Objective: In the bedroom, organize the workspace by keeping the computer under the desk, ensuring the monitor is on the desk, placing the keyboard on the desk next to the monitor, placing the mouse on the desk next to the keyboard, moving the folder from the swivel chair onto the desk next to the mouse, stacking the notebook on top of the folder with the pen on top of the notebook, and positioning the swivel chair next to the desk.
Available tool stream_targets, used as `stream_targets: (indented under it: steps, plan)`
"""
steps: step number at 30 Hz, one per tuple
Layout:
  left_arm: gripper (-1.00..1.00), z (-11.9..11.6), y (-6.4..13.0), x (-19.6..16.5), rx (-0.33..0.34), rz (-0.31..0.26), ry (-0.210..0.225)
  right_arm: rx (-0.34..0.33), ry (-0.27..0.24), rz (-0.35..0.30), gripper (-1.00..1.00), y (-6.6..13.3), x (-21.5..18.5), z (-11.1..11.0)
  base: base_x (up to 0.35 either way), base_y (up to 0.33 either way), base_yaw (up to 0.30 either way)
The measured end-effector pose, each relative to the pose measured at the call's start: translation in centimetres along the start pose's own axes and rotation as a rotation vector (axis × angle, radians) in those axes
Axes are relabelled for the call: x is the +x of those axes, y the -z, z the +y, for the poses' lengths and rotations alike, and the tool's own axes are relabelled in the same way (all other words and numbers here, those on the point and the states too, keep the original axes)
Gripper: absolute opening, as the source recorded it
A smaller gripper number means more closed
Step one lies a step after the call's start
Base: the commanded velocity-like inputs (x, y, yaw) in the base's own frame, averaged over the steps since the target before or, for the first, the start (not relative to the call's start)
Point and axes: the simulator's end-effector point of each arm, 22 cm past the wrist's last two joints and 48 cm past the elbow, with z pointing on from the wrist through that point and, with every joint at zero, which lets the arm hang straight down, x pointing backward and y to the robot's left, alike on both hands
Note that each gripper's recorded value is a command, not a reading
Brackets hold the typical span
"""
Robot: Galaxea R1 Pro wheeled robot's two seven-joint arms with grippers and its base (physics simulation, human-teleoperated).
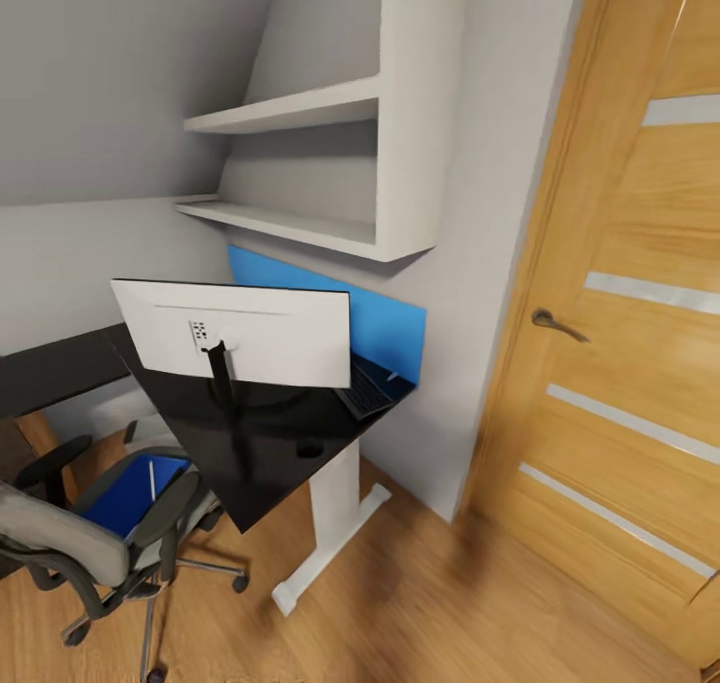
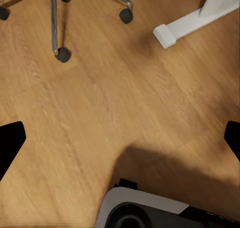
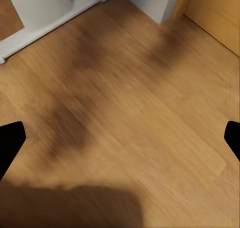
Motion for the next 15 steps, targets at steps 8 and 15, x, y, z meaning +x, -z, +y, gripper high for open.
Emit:
stream_targets:
  steps: [8, 15]
  plan:
    - [1.0, 0.07, -0.01, -0.02, -0.001, 0.0, -0.001, -0.002, 0.001, 0.0, 1.0, 0.0, -0.01, 0.04, 0.0, 0.0, 0.276]
    - [1.0, 0.04, 0.0, 0.0, 0.0, 0.0, 0.0, -0.002, 0.001, -0.006, 1.0, 0.0, -0.12, -0.02, 0.0, 0.0, 0.082]
